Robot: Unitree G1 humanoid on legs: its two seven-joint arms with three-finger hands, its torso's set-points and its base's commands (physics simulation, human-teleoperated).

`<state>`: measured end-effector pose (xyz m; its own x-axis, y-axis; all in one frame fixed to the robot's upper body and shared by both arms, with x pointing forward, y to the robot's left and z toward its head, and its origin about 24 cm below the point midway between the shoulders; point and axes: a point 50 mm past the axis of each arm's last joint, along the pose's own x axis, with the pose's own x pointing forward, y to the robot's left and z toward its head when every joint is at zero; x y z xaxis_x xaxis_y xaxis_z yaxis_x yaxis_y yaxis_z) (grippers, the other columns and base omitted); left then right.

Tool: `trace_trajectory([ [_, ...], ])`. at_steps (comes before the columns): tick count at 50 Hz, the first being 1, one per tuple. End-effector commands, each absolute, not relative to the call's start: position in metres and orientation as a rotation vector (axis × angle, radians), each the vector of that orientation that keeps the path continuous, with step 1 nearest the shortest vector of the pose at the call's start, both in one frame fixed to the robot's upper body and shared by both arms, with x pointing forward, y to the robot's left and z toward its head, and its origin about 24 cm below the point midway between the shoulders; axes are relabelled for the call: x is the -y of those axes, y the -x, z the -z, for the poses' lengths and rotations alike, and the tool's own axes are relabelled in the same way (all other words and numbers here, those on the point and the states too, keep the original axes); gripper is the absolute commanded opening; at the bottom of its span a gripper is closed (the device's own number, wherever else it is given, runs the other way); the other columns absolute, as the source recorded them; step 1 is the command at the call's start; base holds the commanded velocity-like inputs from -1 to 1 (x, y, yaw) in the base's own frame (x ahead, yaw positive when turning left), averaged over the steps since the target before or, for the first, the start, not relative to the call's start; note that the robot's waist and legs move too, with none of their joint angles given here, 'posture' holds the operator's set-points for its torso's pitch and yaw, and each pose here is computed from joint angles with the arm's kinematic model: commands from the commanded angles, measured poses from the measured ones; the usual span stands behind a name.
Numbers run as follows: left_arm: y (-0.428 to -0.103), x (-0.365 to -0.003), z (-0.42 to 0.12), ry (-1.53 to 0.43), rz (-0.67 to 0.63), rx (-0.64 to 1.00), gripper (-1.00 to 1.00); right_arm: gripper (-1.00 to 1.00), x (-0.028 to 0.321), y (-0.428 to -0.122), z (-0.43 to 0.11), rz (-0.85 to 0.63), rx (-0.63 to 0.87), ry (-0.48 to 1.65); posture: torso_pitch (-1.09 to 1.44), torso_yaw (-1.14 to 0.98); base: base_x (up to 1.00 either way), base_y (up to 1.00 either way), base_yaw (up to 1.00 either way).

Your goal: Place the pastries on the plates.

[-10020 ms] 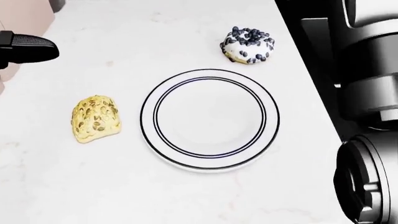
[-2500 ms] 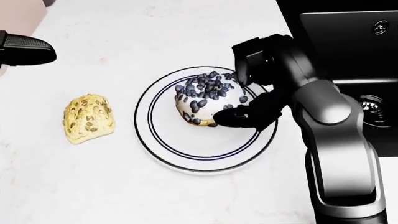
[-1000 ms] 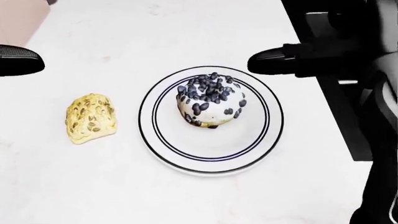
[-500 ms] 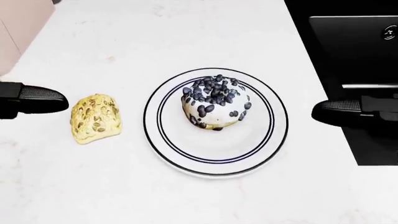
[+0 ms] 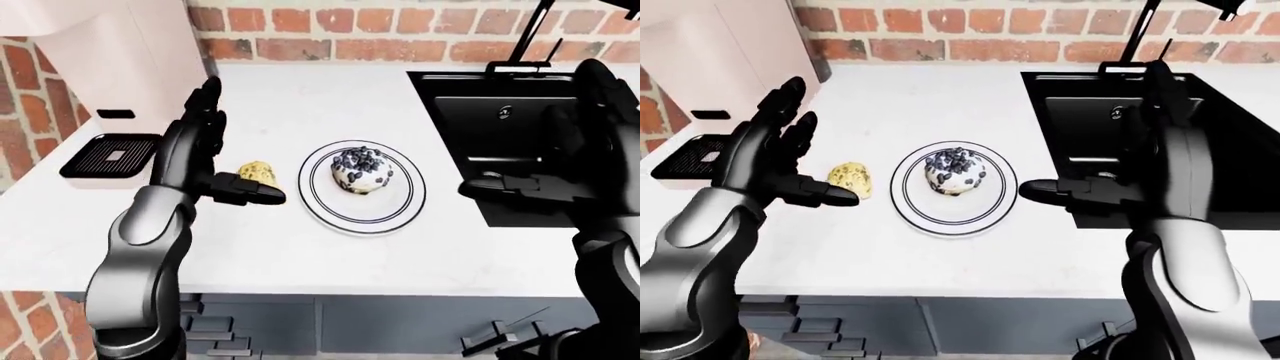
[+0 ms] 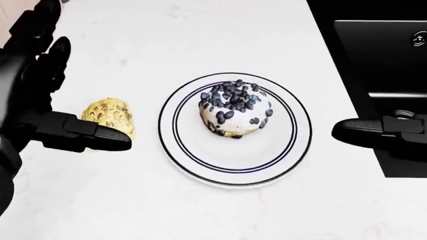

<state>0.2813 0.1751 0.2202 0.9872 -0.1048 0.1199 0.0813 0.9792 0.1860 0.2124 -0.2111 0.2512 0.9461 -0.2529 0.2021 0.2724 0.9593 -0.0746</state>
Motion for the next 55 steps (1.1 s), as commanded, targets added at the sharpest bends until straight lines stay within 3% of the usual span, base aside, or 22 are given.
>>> trace_trajectory([
  [1, -0.282, -0.176, -0.235, -0.215, 0.072, 0.221, 1.0, 1.0, 0.211, -0.209, -0.26, 0.274, 0.261, 0.111, 0.05, 0.0, 0.0, 0.0, 0.0],
  [22, -0.292, -0.181, -0.224, -0.362, 0.039, 0.172, 1.0, 1.0, 0.213, -0.206, -0.257, 0.286, 0.263, 0.102, 0.05, 0.0, 0.0, 0.0, 0.0],
  [47, -0.3, -0.18, -0.207, -0.385, 0.055, 0.13, 1.0, 1.0, 0.215, -0.203, -0.257, 0.296, 0.263, 0.1, 0.05, 0.0, 0.0, 0.0, 0.0],
  [49, -0.301, -0.178, -0.206, -0.389, 0.061, 0.128, 0.9, 1.0, 0.215, -0.202, -0.257, 0.295, 0.263, 0.103, 0.05, 0.0, 0.0, 0.0, 0.0],
  [55, -0.301, -0.176, -0.203, -0.393, 0.073, 0.123, 0.85, 1.0, 0.216, -0.201, -0.258, 0.296, 0.266, 0.099, 0.05, 0.0, 0.0, 0.0, 0.0],
])
